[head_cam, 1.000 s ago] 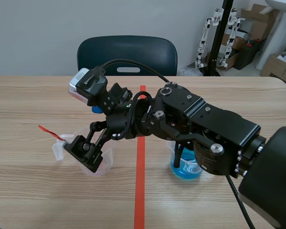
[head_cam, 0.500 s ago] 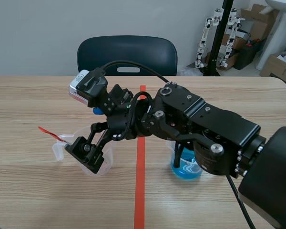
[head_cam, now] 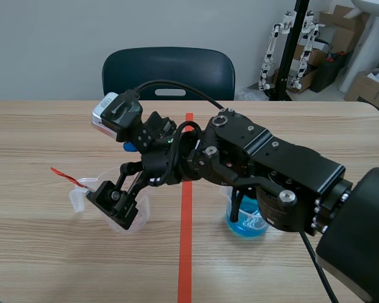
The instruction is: Do the redox reaction experiment. put the plate into the left beaker
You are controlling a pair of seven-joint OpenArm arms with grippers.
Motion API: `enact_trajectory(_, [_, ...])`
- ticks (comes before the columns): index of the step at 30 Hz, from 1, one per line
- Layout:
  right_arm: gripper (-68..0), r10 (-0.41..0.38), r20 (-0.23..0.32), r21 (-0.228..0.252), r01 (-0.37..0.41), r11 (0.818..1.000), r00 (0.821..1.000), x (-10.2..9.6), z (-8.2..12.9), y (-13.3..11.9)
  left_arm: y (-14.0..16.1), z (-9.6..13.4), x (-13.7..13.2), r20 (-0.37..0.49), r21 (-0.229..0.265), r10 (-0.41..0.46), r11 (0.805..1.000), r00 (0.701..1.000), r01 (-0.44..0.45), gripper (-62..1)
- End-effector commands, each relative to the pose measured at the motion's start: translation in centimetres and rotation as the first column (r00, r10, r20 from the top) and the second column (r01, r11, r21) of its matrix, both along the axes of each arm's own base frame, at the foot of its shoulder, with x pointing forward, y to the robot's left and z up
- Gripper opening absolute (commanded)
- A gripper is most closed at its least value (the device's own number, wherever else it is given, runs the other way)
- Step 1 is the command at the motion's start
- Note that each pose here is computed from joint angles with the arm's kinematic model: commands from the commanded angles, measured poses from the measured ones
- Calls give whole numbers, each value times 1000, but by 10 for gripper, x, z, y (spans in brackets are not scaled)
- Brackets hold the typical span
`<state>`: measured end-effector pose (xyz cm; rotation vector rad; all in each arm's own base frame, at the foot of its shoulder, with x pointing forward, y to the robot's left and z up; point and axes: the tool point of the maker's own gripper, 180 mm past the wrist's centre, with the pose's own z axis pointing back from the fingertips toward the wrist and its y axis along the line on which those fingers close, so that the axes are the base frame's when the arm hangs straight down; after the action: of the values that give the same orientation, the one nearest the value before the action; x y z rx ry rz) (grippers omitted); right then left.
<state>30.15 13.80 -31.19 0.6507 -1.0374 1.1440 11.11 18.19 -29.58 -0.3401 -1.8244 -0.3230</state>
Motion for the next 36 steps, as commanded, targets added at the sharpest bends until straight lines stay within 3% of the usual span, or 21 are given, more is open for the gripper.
enact_trajectory(1, [4, -2, 22, 34, 1, 999, 1000, 6, 13, 4, 2, 11, -2, 52, -15, 2, 1000, 999, -1, -54])
enact_trajectory(36, [4, 2, 37, 21, -3, 1000, 999, 6, 12, 4, 2, 11, -2, 52, -15, 2, 1000, 999, -1, -54])
